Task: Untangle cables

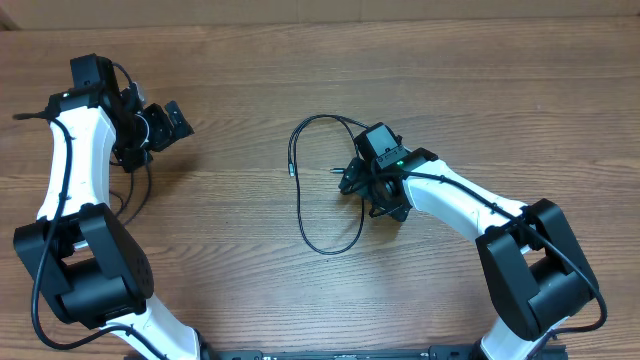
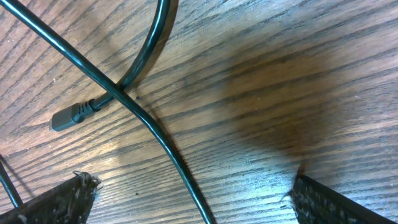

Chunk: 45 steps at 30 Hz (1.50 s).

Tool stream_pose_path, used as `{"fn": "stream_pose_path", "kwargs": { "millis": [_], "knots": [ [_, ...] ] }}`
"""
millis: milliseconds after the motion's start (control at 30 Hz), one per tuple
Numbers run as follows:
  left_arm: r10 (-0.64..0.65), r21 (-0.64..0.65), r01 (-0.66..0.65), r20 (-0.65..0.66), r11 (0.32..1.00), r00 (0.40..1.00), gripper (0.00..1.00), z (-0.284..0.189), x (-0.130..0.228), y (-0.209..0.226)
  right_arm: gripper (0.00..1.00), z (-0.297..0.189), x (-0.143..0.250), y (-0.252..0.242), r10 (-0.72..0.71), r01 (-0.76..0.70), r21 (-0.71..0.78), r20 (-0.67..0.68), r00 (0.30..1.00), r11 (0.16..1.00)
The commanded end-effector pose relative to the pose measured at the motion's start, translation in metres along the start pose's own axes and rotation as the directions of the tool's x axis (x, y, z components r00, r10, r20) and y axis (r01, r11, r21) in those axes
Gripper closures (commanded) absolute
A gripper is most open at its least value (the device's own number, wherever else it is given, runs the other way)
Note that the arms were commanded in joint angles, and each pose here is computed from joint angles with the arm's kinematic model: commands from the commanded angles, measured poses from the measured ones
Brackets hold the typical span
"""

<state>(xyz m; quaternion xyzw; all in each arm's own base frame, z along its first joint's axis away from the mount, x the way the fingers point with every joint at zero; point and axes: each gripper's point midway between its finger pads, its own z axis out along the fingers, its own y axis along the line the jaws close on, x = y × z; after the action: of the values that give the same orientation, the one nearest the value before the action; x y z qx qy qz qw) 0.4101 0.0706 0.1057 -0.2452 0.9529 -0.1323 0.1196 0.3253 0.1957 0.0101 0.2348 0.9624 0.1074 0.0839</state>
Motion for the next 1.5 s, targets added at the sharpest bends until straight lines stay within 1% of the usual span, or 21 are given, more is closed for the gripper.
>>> {"fn": "stream_pose_path", "kwargs": {
  "millis": [0, 1333, 1467],
  "knots": [
    [0.004, 0.011, -0.004, -0.012, 1.0, 1.0, 0.0, 0.005, 0.002, -0.006, 0.0, 0.018, 0.015, -0.012, 0.007, -0.004, 0.038, -0.07, 0.997, 0.999],
    [0.004, 0.011, -0.004, -0.012, 1.0, 1.0, 0.01, 0.005, 0.002, -0.006, 0.0, 0.018, 0.013, -0.008, 0.006, -0.004, 0.024, -0.062, 0.998, 1.0],
    [0.004, 0.011, -0.004, -0.012, 1.0, 1.0, 0.0, 0.005, 0.002, -0.006, 0.0, 0.018, 0.003, 0.008, -0.001, 0.0, -0.043, -0.02, 1.0, 0.999]
  ]
}}
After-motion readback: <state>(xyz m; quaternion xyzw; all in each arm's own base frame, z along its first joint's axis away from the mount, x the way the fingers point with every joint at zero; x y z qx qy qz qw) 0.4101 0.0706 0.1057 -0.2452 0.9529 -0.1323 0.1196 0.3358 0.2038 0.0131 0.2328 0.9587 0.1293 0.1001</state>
